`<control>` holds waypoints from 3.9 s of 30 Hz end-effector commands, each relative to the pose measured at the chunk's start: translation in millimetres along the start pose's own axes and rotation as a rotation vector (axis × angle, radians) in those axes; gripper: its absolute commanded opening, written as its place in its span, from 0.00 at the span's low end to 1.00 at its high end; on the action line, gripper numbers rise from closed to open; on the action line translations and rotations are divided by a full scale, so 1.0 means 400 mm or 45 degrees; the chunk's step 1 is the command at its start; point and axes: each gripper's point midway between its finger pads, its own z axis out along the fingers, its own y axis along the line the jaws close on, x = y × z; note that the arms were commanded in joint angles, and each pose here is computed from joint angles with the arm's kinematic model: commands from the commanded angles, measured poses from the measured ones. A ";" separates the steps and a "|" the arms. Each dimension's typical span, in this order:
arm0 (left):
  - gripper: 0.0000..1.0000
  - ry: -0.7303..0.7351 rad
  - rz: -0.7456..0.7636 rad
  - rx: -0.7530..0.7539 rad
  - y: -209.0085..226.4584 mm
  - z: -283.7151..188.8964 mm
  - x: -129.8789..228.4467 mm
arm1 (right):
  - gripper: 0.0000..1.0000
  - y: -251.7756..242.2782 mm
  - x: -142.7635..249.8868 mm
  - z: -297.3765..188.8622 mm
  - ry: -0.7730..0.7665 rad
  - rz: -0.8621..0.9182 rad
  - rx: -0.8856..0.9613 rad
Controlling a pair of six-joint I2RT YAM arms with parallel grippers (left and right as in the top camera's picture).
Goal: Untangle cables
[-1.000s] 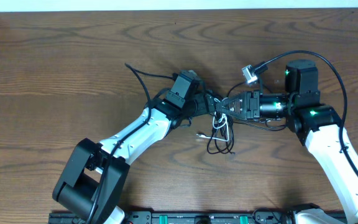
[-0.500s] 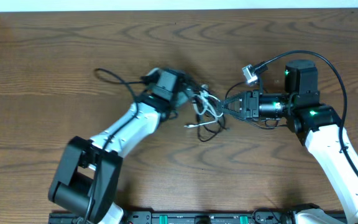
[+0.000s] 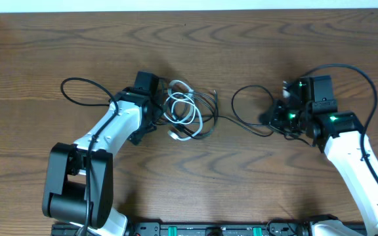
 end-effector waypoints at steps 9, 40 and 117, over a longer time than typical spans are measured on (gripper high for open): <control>0.44 0.306 0.207 0.194 -0.058 -0.016 0.105 | 0.06 -0.140 -0.048 -0.028 -0.151 0.063 0.346; 0.33 0.584 0.189 0.351 -0.101 -0.059 0.196 | 0.15 -0.139 -0.046 -0.027 -0.150 0.061 0.346; 0.45 -0.684 1.209 0.626 -0.445 -0.083 -0.013 | 0.36 -0.132 -0.058 -0.026 -0.173 0.058 0.329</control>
